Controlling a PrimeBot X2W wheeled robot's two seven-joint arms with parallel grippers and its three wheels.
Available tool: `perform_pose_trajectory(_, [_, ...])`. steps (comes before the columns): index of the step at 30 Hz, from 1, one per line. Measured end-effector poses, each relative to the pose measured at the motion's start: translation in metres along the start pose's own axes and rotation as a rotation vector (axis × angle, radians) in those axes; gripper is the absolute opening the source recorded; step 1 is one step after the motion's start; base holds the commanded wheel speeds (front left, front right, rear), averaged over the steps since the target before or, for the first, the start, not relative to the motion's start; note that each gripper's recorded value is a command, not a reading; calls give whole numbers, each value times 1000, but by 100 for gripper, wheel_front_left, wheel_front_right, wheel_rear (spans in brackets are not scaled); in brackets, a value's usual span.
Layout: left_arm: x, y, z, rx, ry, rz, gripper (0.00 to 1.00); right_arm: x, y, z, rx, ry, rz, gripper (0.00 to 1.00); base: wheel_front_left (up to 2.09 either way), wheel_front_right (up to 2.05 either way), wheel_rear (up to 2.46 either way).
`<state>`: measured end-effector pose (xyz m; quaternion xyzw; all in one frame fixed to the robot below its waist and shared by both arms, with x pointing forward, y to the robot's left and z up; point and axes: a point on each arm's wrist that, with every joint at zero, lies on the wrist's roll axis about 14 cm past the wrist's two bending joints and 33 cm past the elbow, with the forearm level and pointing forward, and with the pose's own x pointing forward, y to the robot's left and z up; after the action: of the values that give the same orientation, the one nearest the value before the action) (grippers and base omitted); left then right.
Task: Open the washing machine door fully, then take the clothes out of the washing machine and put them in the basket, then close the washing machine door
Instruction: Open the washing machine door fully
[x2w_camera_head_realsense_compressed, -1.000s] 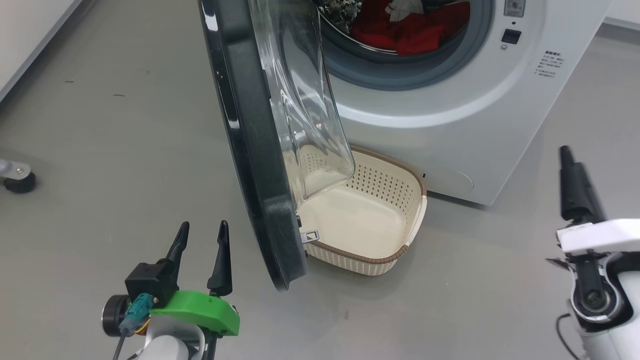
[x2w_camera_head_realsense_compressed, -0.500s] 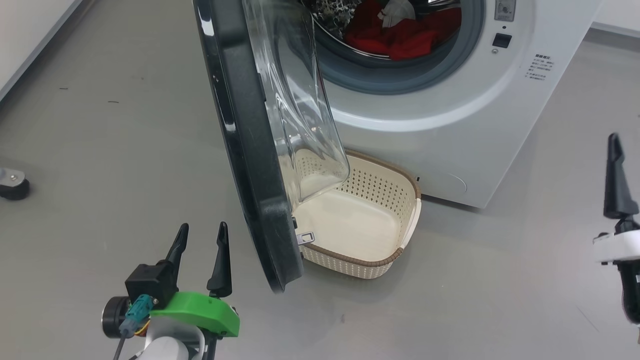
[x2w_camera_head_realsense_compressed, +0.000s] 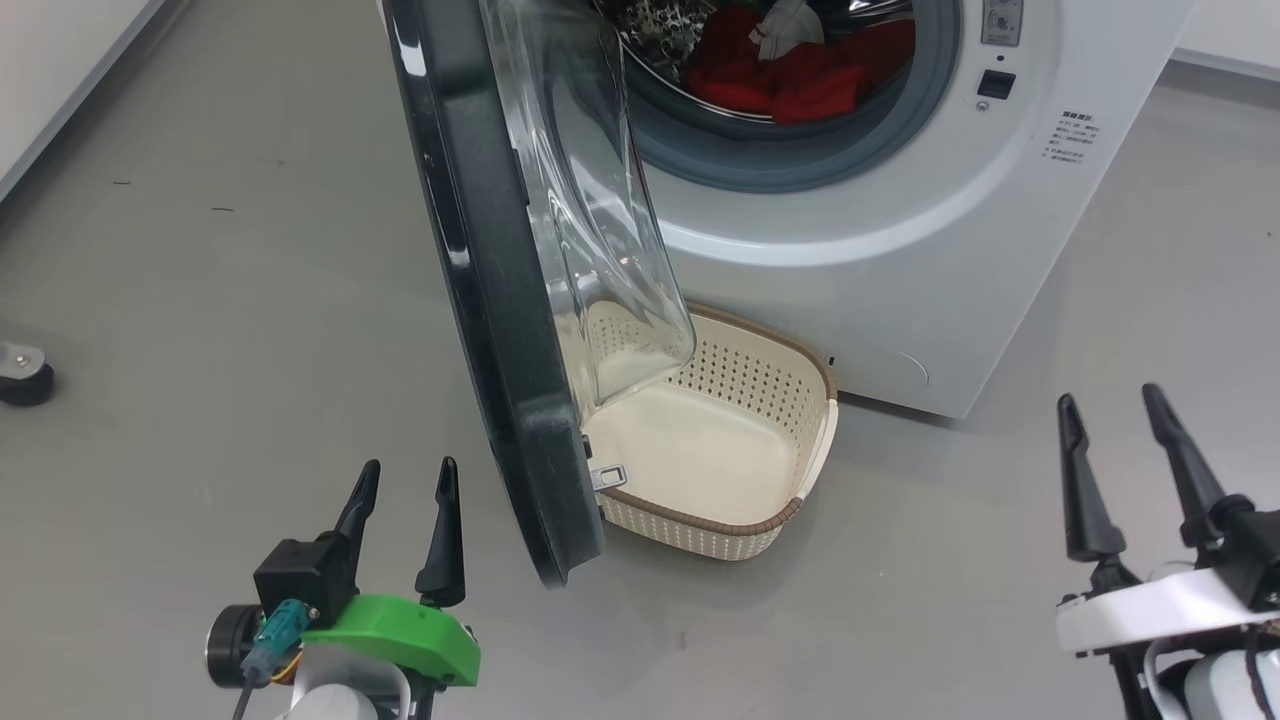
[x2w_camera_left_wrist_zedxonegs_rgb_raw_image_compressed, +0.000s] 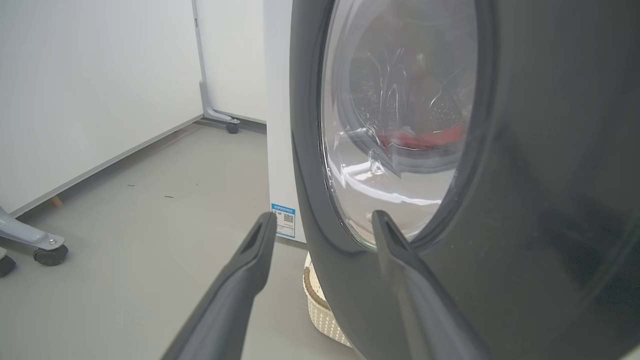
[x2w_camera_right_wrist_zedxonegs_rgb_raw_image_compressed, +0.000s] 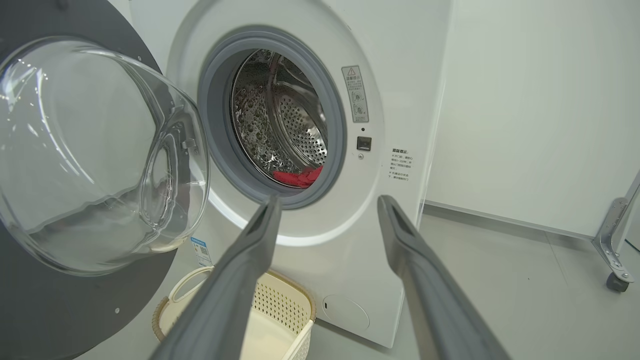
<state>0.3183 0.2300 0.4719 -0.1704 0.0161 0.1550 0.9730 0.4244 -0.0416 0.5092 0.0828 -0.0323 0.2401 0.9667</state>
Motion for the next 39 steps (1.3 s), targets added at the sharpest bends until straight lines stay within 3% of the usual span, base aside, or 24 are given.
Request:
perform_pose_trajectory(14, [-2,3,1,0,-5,8,100,-13,32,-22,58,54,19,100,0,0,0])
perform_pose_trajectory(25, [-2,4,1,0,-4,10,100,-17,36,-25,51,63,22,100,0,0,0])
perform_pose_trajectory(26, [-2,4,1,0,-4,10,92,-16,36,-25,51,63,24,100,0,0,0])
perform_pose_trajectory(27, [-2,3,1,0,-4,10,92,-16,36,-25,50,62,22,100,0,0,0])
perform_pose_trajectory(28, [-2,3,1,0,-3,10,48,-16,36,-25,49,61,19,100,0,0,0])
perform_pose_trajectory(30, [-2,3,1,0,-2,10,31,-16,35,-25,49,60,14,100,0,0,0])
perform_pose_trajectory(31, [-2,3,1,0,-2,10,1,-16,34,-25,50,60,12,100,0,0,0])
perform_pose_trajectory(39, [-3,4,0,0,1,11,0,-17,34,-25,57,57,12,100,0,0,0])
